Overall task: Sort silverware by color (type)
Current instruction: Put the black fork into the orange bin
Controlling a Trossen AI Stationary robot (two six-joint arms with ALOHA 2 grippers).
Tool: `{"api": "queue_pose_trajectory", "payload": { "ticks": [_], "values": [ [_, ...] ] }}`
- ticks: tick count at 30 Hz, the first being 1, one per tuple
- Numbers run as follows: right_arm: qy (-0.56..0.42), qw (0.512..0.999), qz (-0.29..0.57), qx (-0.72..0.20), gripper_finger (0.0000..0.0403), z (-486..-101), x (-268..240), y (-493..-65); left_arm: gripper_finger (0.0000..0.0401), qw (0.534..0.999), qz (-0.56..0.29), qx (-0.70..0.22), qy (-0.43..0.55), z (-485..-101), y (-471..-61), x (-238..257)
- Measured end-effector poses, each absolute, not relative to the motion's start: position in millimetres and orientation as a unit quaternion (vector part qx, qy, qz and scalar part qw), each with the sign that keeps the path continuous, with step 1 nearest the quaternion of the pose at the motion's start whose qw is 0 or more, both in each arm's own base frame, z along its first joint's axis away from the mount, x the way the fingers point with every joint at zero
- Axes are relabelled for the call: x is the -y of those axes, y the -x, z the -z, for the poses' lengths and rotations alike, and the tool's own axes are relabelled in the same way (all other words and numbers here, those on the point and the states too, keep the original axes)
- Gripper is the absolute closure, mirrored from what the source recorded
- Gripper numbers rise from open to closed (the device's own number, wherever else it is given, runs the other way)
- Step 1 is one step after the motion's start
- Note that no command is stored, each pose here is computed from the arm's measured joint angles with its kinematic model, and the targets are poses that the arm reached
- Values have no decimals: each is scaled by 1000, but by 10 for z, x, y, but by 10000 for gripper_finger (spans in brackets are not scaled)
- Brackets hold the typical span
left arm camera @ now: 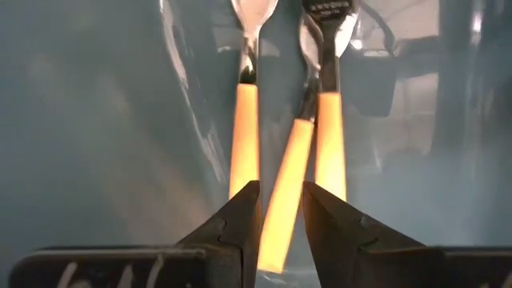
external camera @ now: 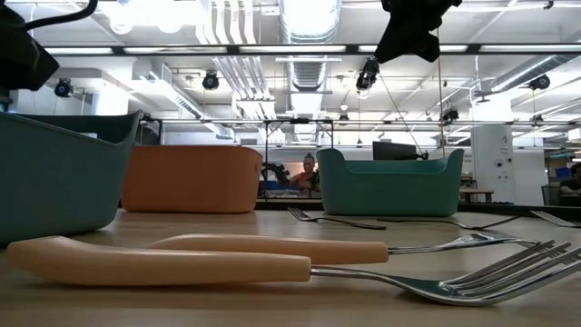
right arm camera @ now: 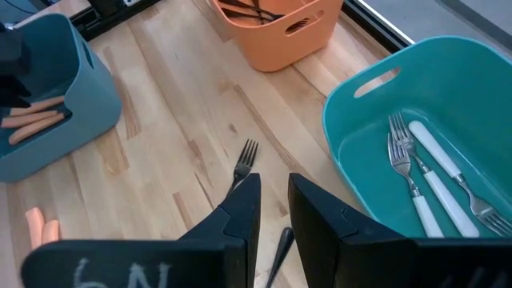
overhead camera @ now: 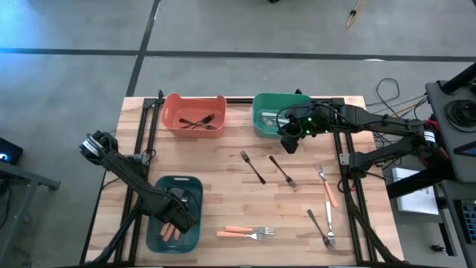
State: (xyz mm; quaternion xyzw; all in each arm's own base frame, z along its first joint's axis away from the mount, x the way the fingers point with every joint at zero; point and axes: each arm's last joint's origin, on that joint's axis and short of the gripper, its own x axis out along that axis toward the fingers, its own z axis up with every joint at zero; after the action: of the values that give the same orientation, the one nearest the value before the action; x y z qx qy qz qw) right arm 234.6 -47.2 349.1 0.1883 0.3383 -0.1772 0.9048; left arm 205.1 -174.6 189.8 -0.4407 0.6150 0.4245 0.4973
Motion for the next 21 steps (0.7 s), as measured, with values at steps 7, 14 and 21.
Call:
{"api": "queue_pose_trajectory", "payload": {
  "ticks": [7,14,21],
  "values": [
    [-191,905,178,-336,344,-3493,473,-2350,323,527,-364,-628,442,-2127,-2133,1815],
    [-206,912,179,-306,344,-3536,480,-2386,323,563,-332,-641,403,-2497,-2185,1823],
    [-214,920,176,-278,344,-3580,486,-2419,331,638,-295,-618,351,-2943,-2250,1753]
  ]
}}
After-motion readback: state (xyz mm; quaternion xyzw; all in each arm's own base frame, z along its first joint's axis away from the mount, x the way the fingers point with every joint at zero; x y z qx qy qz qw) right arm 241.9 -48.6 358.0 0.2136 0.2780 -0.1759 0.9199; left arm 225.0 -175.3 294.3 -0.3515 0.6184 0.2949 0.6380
